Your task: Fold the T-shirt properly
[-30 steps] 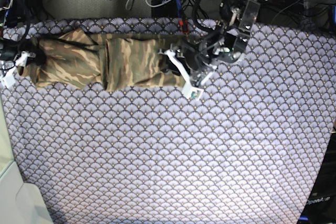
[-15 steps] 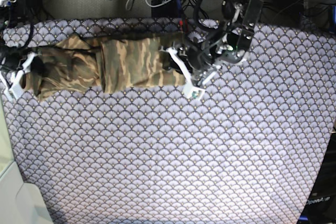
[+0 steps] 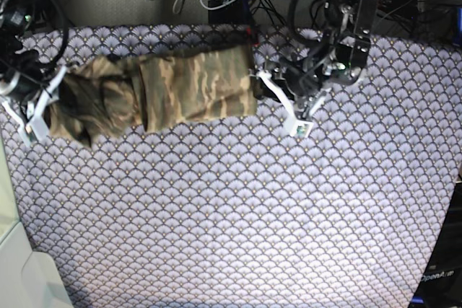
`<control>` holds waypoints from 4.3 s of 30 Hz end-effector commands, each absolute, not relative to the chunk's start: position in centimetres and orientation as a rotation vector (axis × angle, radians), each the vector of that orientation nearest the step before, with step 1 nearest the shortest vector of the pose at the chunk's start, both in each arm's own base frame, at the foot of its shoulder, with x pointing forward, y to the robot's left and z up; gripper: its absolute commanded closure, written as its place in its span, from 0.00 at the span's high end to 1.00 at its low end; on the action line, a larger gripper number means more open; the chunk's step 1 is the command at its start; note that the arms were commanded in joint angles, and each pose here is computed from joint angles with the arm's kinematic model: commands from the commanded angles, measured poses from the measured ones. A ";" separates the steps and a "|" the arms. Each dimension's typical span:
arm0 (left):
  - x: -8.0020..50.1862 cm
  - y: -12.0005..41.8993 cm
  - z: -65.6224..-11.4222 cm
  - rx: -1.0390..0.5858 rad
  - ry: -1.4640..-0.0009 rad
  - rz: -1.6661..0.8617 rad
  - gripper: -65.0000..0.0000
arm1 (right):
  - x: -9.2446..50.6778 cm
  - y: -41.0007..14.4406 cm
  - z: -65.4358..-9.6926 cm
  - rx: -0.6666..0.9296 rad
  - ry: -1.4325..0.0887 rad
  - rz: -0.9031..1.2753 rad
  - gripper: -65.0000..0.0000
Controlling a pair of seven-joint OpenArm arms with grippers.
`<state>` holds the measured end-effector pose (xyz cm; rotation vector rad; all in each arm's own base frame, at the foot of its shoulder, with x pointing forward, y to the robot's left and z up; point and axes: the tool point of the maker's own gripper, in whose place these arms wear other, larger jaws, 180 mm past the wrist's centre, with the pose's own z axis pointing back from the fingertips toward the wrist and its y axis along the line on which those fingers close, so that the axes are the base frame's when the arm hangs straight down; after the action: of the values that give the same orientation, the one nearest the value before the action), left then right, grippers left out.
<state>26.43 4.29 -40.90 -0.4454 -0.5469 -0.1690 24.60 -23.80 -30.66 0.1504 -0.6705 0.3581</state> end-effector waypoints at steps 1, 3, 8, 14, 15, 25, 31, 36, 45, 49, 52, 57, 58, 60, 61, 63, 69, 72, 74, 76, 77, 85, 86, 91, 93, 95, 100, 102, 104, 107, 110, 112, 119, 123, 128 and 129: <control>27.2 4.1 -39.9 -0.462 -0.584 -0.171 0.37 | 25.3 -23.3 -29.6 0.159 -0.721 0.370 0.01; 27.1 4.1 -40.0 -0.461 -0.581 -0.171 0.37 | 25.3 -22.7 -29.8 0.179 -0.727 0.359 0.01; 26.5 4.1 -40.4 -0.456 -0.566 -0.174 0.37 | 25.2 -21.1 -30.3 0.227 -0.737 0.341 0.02; 27.0 3.8 -40.2 -0.460 -0.578 -0.173 0.37 | 25.3 -19.9 -30.6 0.250 -0.725 0.377 0.02; 27.0 3.8 -40.2 -0.462 -0.578 -0.172 0.37 | 25.3 -19.9 -30.6 0.250 -0.725 0.377 0.02; 25.6 3.6 -41.9 -0.468 -0.516 -0.142 0.32 | 25.4 -20.1 -30.0 0.232 -0.742 0.386 0.02; 24.9 3.7 -42.3 -0.471 -0.499 -0.120 0.01 | 25.5 -18.9 -29.2 0.303 -0.780 0.398 0.02; 24.9 4.7 -43.1 -0.421 -0.465 0.016 0.00 | 25.6 -18.9 -29.1 0.304 -0.783 0.397 0.02; 25.9 3.5 -44.2 -0.435 -0.426 0.075 0.00 | 26.9 -18.4 -27.7 0.319 -0.837 0.416 0.02; 25.9 3.2 -44.3 -0.437 -0.423 0.077 0.00 | 26.8 -17.2 -25.8 0.424 -0.893 0.464 0.02; 26.1 3.3 -44.2 -0.437 -0.431 0.079 0.00 | 26.6 -16.8 -25.0 0.463 -0.913 0.483 0.02; 27.6 3.3 -43.8 -0.437 -0.448 0.078 0.00 | 26.3 -15.3 -24.6 0.538 -0.926 0.506 0.02; 28.0 3.3 -43.7 -0.439 -0.454 0.080 0.00 | 26.2 -14.7 -24.6 0.559 -0.923 0.518 0.02; 28.4 2.7 -43.8 -0.446 -0.446 0.081 0.00 | 26.0 -13.8 -24.8 0.582 -0.908 0.539 0.02; 28.4 2.7 -44.0 -0.445 -0.442 0.084 0.00 | 25.9 -13.2 -24.9 0.597 -0.905 0.543 0.02; 28.4 2.6 -44.4 -0.445 -0.433 0.089 0.00 | 25.8 -12.5 -25.0 0.619 -0.905 0.543 0.02; 29.1 1.9 -43.9 -0.460 -0.445 0.083 0.00 | 25.7 -9.9 -25.3 0.692 -0.895 0.568 0.02; 29.2 1.9 -43.8 -0.461 -0.448 0.081 0.00 | 26.0 -8.3 -24.9 0.729 -0.902 0.603 0.02; 29.2 1.8 -43.7 -0.463 -0.453 0.079 0.00 | 26.0 -7.6 -24.8 0.741 -0.899 0.624 0.02; 29.2 1.9 -43.7 -0.461 -0.453 0.078 0.00 | 26.4 -7.2 -24.4 0.747 -0.906 0.642 0.02; 29.3 2.0 -43.7 -0.458 -0.454 0.078 0.00 | 26.5 -7.0 -24.6 0.758 -0.897 0.643 0.02; 29.4 2.2 -43.6 -0.458 -0.481 0.087 0.01 | 27.3 -6.5 -27.7 0.678 -0.785 0.681 0.02; 29.2 2.2 -43.7 -0.460 -0.476 0.087 0.01 | 27.1 -6.2 -27.9 0.683 -0.777 0.691 0.02; 28.8 2.3 -44.0 -0.456 -0.468 0.088 0.01 | 26.2 -4.4 -28.3 0.717 -0.743 0.739 0.02; 28.8 2.2 -44.0 -0.460 -0.467 0.090 0.01 | 25.8 -3.5 -28.4 0.735 -0.730 0.766 0.02; 29.1 2.2 -43.6 -0.464 -0.480 0.087 0.01 | 25.3 -2.5 -28.6 0.752 -0.712 0.798 0.02; 29.6 1.9 -41.9 -0.478 -0.522 0.073 0.01 | 25.8 -2.1 -29.7 0.798 -0.689 0.762 0.02; 28.9 1.9 -42.3 -0.478 -0.509 0.077 0.01 | 26.5 -2.3 -30.0 0.800 -0.681 0.747 0.02; 28.7 2.0 -42.2 -0.477 -0.511 0.079 0.01 | 27.2 -2.5 -30.2 0.800 -0.676 0.737 0.02; 28.2 2.5 -42.5 -0.468 -0.508 0.081 0.01 | 28.2 -2.9 -30.5 0.801 -0.665 0.719 0.02; 28.4 2.7 -41.7 -0.468 -0.531 0.073 0.01 | 28.7 -3.1 -31.2 0.807 -0.645 0.697 0.02; 28.6 2.7 -41.3 -0.471 -0.543 0.070 0.01 | 28.9 -3.0 -31.1 0.816 -0.652 0.689 0.02; 29.0 2.4 -40.7 -0.480 -0.559 0.068 0.01 | 27.4 0.9 -31.7 0.857 -0.627 0.786 0.02; 29.0 2.4 -40.9 -0.480 -0.555 0.070 0.01 | 26.8 2.6 -32.5 0.832 -0.606 0.820 0.02; 28.9 2.6 -40.8 -0.476 -0.559 0.067 0.01 | 26.8 3.1 -33.4 0.782 -0.595 0.825 0.02; 28.9 2.6 -40.8 -0.476 -0.558 0.067 0.01 | 26.9 3.2 -33.6 0.768 -0.592 0.827 0.02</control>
<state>27.84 2.62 -41.99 -0.4641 -0.5155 0.0647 25.98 2.47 -35.37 0.7321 -0.5278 0.8223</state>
